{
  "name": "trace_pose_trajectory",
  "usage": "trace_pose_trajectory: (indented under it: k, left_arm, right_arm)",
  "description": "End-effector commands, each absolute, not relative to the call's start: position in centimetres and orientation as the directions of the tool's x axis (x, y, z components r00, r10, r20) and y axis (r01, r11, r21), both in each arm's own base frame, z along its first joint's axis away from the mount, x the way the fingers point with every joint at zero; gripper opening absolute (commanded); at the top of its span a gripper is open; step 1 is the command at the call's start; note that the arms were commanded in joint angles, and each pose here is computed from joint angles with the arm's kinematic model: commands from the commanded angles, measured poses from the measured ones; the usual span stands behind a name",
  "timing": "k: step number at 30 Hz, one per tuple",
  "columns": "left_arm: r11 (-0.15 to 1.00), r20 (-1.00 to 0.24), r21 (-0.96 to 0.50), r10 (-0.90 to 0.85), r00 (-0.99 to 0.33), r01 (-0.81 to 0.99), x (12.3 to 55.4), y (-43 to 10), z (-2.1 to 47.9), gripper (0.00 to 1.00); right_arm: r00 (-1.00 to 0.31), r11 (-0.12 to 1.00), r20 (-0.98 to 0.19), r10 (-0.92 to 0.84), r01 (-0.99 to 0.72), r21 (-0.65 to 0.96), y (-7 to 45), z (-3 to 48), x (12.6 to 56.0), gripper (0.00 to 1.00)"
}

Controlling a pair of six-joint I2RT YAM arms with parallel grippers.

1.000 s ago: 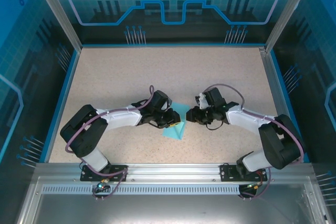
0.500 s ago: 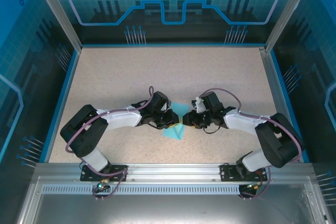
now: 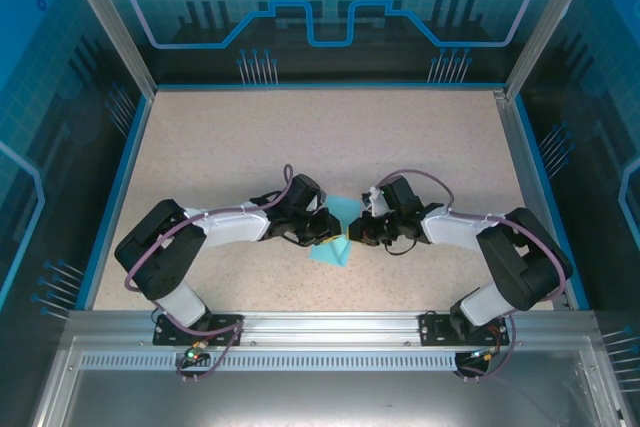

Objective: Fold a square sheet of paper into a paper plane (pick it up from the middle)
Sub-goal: Fold the triangle a second time at the center of the table.

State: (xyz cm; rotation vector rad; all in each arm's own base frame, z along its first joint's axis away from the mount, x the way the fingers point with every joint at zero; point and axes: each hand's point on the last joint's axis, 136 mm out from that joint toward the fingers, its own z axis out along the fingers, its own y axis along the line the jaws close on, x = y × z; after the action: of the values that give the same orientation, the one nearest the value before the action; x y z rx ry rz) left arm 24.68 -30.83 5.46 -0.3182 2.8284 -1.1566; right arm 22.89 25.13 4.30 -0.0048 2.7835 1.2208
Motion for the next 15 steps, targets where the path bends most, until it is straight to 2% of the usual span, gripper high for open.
trace_pose_trajectory:
  k: [1, 15]
  left_arm:
    - [0.689, 0.001, -0.711, -0.199, -0.980, -0.141, 24.5, -31.0, 6.1, 0.19]
    - [0.666, 0.023, -0.737, -0.143, -0.989, -0.113, 24.5, -32.4, 6.3, 0.20]
  right_arm:
    - [-0.993, 0.696, -0.112, 0.032, -0.059, 0.716, 25.0, 4.3, 23.7, 0.07]
    - [-0.995, 0.735, -0.104, -0.001, -0.071, 0.674, 24.6, 3.1, 24.6, 0.07]
